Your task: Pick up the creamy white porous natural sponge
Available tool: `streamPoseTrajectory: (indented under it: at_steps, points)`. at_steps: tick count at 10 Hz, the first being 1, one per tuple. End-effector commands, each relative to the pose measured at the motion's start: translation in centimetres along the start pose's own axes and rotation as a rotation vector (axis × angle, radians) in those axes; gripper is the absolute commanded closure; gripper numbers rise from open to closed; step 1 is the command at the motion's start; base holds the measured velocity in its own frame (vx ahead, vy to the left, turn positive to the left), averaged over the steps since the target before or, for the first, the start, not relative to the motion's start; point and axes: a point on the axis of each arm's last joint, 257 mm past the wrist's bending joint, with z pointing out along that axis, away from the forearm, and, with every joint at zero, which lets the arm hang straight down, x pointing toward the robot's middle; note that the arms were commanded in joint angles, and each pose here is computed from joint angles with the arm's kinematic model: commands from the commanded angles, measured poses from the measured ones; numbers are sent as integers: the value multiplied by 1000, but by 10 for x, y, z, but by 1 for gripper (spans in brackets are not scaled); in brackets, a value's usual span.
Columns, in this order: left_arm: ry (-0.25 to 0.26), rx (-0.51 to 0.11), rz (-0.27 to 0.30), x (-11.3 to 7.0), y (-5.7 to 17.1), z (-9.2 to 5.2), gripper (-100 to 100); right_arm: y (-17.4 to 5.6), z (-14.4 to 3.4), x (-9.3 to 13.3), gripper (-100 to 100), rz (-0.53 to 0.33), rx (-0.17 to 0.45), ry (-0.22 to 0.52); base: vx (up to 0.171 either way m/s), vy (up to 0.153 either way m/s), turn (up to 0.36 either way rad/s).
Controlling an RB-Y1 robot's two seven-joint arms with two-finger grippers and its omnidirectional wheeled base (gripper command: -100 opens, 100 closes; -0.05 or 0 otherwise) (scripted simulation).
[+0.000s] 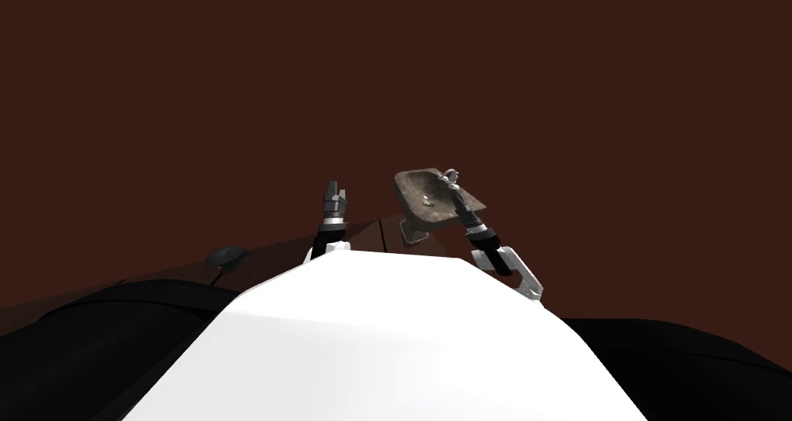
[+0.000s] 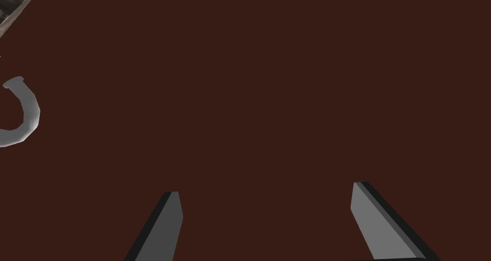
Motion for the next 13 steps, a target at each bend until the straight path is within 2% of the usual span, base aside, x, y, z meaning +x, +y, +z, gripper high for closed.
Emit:
streamPoseTrajectory:
  at_steps: [1,2,3,6,7,10,13]
  points:
    - [0,0,0,0,0,0,0,-11,-4,6,-100,-86,7,61,1,-40,93]
    - [0,0,0,0,0,0,0,-11,-4,6,-100,-102,0,82,0,-32,44]
    - [0,0,0,0,0,0,0,-21,-8,10,-100,-170,7,127,-1,-34,81]
    - [0,0,0,0,0,0,0,-32,-13,14,-100,-270,-2,214,-3,-29,65]
    - [0,0,0,0,0,0,0,-44,-19,18,-100,-336,2,261,0,-25,124]
    - [0,0,0,0,0,0,0,-56,-24,19,-100,-439,-14,354,1,-21,71]
    - [0,0,0,0,0,0,0,-80,-38,23,-100,-581,-24,473,1,-18,96]
